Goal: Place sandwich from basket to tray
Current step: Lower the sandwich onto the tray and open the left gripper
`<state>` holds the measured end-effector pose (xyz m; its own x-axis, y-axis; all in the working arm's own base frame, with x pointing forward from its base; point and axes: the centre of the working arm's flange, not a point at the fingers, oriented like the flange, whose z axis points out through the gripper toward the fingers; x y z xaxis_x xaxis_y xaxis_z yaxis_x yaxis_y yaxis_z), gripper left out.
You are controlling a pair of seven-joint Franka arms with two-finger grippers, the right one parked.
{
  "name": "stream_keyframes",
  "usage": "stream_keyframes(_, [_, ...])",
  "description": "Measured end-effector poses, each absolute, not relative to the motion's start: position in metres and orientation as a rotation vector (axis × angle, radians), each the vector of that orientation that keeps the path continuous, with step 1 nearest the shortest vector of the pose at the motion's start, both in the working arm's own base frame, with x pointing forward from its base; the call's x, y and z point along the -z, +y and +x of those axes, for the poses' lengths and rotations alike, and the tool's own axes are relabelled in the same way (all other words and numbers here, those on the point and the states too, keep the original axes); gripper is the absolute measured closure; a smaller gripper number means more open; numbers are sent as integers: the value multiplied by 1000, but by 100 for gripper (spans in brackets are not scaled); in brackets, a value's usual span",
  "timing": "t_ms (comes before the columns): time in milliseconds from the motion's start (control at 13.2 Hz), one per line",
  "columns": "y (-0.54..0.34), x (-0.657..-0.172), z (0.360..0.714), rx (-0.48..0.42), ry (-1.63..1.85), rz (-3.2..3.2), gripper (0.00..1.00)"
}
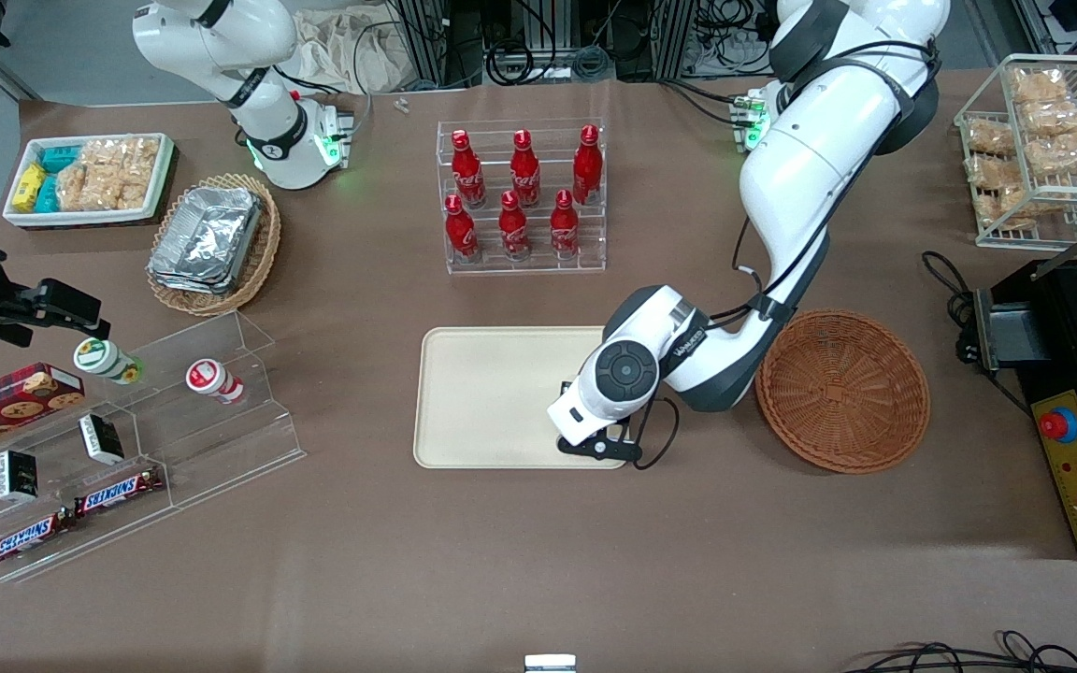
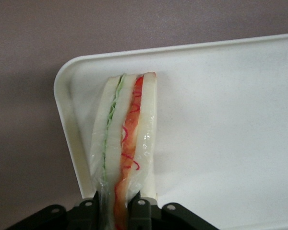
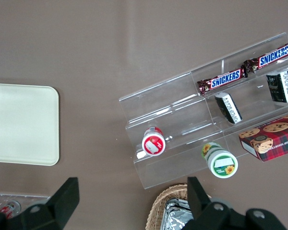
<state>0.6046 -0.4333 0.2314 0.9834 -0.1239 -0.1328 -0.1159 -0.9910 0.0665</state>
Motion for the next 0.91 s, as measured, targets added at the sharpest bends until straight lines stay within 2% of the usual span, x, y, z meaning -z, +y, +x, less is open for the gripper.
stream_keyframes(226, [-431,-237,609,178,-177,3085,37])
stream_keyframes(453, [-428,-264,616,117,-146,3079,4])
stream_keyframes(528, [-427,-277,618,93,-119,3079,0])
stream_keyframes(906, [-383,-357,635,34,21,3124,0])
